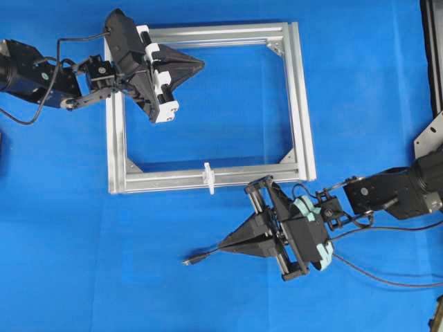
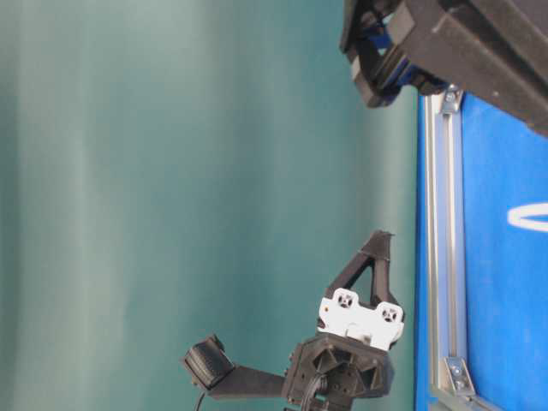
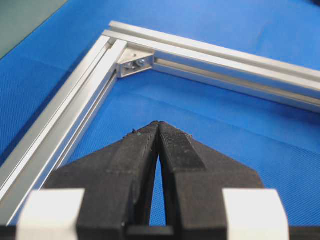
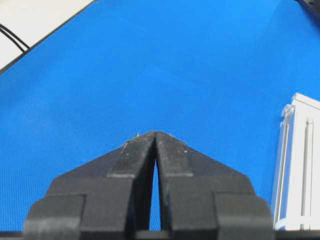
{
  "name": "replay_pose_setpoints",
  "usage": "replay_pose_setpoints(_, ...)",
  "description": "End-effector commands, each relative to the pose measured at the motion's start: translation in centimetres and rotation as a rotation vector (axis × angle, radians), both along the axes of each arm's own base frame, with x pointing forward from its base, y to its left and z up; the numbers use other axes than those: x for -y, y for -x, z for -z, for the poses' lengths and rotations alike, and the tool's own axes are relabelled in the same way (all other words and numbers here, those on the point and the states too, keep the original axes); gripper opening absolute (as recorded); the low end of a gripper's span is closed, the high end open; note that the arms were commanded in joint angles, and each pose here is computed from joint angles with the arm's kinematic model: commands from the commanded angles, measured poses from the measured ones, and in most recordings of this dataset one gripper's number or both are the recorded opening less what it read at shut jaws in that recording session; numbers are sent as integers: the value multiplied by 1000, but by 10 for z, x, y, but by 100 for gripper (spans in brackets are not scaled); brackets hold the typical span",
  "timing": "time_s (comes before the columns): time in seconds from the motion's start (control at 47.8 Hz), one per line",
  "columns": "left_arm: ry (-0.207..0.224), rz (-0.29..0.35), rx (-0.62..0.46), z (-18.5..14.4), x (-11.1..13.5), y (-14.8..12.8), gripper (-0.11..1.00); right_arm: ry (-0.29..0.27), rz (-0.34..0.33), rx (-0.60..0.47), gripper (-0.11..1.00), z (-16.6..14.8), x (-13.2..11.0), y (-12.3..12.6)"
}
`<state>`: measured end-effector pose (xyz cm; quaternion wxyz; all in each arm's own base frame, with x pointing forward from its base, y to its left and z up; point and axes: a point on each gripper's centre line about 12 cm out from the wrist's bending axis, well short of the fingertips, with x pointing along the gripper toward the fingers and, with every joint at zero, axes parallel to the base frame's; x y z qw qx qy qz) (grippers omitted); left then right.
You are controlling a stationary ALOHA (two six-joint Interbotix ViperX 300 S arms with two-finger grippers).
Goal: Insert the wire through the string loop located in the center.
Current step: 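Lower the right gripper over the black USB cable's plug end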
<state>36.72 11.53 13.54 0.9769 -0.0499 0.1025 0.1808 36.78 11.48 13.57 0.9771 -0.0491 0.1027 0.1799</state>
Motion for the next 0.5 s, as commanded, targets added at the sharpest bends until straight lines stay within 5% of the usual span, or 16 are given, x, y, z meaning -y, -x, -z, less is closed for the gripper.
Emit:
replay_pose_setpoints(0.0, -49, 31, 52, -22, 3, -6, 0, -24, 1, 74, 0, -26, -1, -5)
replay_pose_setpoints(0.481, -55, 31, 45, -22, 3, -5, 0, -40, 9, 29, -5, -25, -2, -6)
